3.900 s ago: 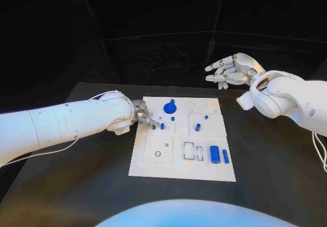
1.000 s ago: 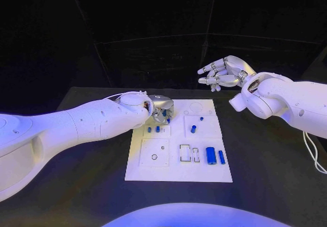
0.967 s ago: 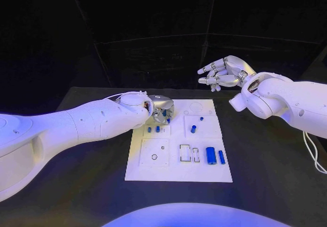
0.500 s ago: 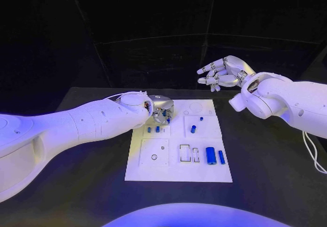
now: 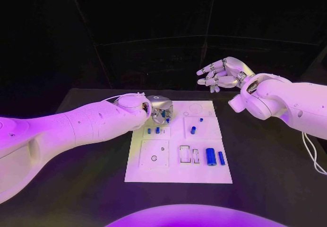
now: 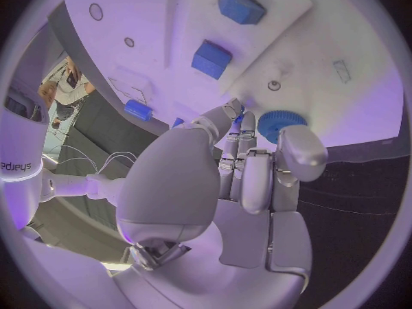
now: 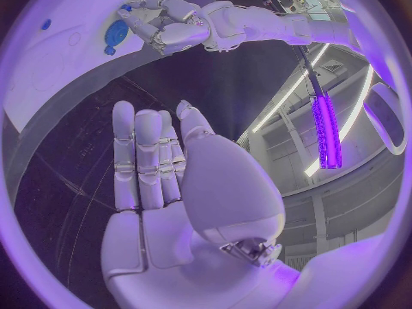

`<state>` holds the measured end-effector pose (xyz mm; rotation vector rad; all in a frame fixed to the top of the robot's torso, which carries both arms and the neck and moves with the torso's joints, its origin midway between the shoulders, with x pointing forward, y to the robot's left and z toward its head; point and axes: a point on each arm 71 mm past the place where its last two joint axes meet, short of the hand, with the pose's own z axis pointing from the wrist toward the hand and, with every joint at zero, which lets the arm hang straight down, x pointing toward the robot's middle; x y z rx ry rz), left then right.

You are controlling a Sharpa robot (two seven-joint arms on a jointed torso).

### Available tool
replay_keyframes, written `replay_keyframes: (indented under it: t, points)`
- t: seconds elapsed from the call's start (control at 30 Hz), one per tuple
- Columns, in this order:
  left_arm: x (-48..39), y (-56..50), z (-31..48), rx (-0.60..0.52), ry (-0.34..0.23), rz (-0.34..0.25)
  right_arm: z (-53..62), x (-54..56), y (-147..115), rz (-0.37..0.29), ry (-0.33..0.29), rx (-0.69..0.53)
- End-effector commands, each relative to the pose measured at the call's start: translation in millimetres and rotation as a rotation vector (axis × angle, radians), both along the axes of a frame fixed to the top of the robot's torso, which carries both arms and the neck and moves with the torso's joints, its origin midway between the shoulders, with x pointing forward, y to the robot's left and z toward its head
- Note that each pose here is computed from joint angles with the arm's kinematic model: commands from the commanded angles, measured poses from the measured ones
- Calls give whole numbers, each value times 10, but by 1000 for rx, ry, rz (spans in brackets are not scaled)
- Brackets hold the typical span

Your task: Assemble the parts on the task board

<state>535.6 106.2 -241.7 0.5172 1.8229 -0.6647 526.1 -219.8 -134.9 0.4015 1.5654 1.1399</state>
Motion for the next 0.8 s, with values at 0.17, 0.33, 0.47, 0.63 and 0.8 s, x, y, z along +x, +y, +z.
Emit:
replay_keyframes:
  t: [0.17, 0.33, 0.47, 0.63, 0.8]
  points:
    - [-13, 37, 245, -103, -37, 7, 20, 5, -1, 4, -13, 3]
    - [-22, 161, 320, -122, -28, 28, 19, 10, -6, 3, -12, 2]
    - [-17, 301, 329, -121, -9, 57, 17, 14, -12, 2, -12, 1]
    - [-1, 454, 305, -102, 19, 87, 16, 16, -16, 1, -11, 1]
    - [3, 538, 256, -88, 44, 104, 16, 16, -15, 2, -11, 0]
